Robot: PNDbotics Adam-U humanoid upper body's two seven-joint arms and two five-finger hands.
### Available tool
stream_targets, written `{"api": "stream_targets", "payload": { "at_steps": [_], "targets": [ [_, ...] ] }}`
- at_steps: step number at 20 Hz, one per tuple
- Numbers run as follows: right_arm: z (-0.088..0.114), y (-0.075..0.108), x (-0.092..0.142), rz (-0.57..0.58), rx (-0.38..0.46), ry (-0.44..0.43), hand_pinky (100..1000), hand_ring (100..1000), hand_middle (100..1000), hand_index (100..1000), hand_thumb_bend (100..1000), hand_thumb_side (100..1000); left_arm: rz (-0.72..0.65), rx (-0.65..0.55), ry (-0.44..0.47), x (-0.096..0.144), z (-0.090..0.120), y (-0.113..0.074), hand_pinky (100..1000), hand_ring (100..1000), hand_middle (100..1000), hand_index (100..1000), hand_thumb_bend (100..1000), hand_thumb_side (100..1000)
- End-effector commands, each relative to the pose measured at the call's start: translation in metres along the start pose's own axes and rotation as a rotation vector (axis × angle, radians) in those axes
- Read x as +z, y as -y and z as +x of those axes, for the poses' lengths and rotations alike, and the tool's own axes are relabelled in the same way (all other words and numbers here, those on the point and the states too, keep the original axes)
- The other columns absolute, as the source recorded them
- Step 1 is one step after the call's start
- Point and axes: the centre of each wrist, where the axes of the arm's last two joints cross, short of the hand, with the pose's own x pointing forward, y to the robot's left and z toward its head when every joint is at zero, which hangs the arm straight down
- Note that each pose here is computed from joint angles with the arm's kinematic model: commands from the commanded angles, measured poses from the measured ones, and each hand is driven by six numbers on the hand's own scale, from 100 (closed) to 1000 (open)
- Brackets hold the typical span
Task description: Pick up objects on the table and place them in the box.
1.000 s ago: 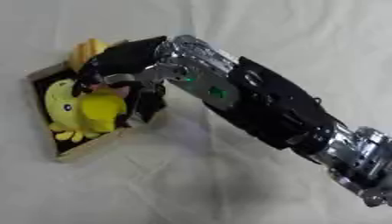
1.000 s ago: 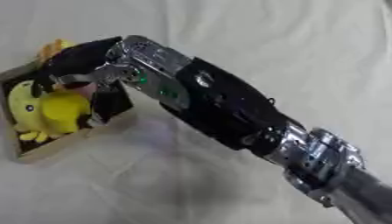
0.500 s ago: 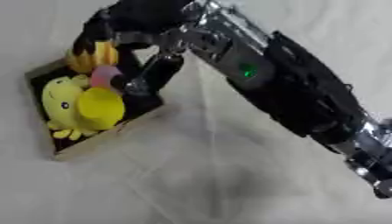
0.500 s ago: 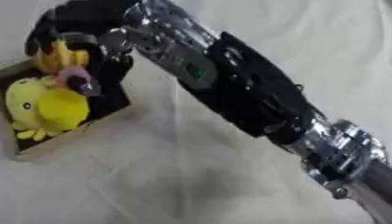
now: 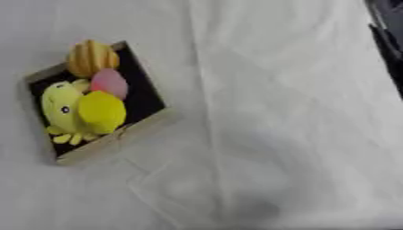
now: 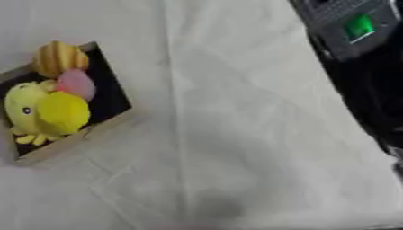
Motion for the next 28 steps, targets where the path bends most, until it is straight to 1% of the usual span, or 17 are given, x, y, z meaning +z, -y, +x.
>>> {"api": "stream_targets", "payload": {
  "at_steps": [1, 5, 6, 8, 10, 11, 12, 13, 14, 17, 21, 22, 25, 28],
  "targets": [
    [-0.004, 0.029, 0.021, -0.141, 0.011, -0.008, 910, 877, 652, 836, 100, 100, 0.002, -0.019, 0.020, -0.005, 0.005, -0.004, 715, 646, 616, 777, 100, 432],
    [-0.027, 0.035, 0.058, -0.251, -0.012, -0.078, 915, 879, 664, 842, 100, 100, 0.013, -0.028, 0.012, -0.003, 0.004, -0.005, 714, 645, 615, 777, 100, 442],
    [-0.032, 0.034, 0.067, -0.269, -0.019, -0.104, 916, 880, 668, 844, 100, 120, 0.015, -0.030, 0.011, -0.002, 0.004, -0.006, 713, 645, 615, 777, 100, 444],
    [-0.041, 0.030, 0.083, -0.296, -0.033, -0.156, 920, 883, 675, 848, 100, 170, 0.020, -0.033, 0.008, -0.002, 0.004, -0.006, 713, 644, 614, 777, 100, 447],
    [-0.048, 0.025, 0.097, -0.325, -0.057, -0.193, 924, 885, 679, 852, 100, 259, 0.024, -0.035, 0.005, -0.001, 0.004, -0.006, 712, 644, 614, 777, 100, 453],
    [-0.050, 0.023, 0.102, -0.342, -0.073, -0.204, 926, 885, 680, 852, 100, 316, 0.026, -0.035, 0.003, 0.000, 0.004, -0.006, 712, 643, 614, 777, 100, 455],
    [-0.052, 0.021, 0.106, -0.361, -0.091, -0.209, 927, 886, 681, 853, 100, 351, 0.029, -0.036, 0.001, 0.000, 0.004, -0.006, 712, 643, 614, 777, 100, 458],
    [-0.054, 0.019, 0.110, -0.380, -0.106, -0.211, 928, 886, 681, 853, 100, 360, 0.031, -0.036, -0.001, 0.001, 0.003, -0.006, 712, 643, 614, 777, 100, 459],
    [-0.055, 0.018, 0.113, -0.396, -0.118, -0.209, 930, 892, 690, 859, 100, 448, 0.033, -0.036, -0.003, 0.001, 0.003, -0.006, 711, 643, 613, 777, 100, 463],
    [-0.059, 0.013, 0.122, -0.425, -0.140, -0.195, 932, 894, 690, 861, 100, 457, 0.039, -0.038, -0.010, 0.003, 0.003, -0.006, 710, 642, 613, 778, 100, 468],
    [-0.063, 0.009, 0.130, -0.490, -0.192, -0.171, 928, 880, 676, 853, 100, 488, 0.048, -0.038, -0.019, 0.005, 0.002, -0.005, 710, 642, 613, 778, 100, 479],
    [-0.063, 0.008, 0.132, -0.504, -0.202, -0.166, 927, 874, 670, 850, 100, 482, 0.050, -0.038, -0.022, 0.006, 0.002, -0.005, 710, 642, 613, 778, 100, 482],
    [-0.064, 0.003, 0.134, -0.531, -0.232, -0.153, 929, 871, 667, 850, 100, 525, 0.060, -0.036, -0.033, 0.008, 0.001, -0.005, 709, 641, 613, 778, 100, 492],
    [-0.065, -0.002, 0.135, -0.547, -0.256, -0.143, 933, 870, 666, 851, 100, 527, 0.066, -0.034, -0.041, 0.010, 0.001, -0.004, 708, 641, 613, 778, 100, 495]
  ]
}}
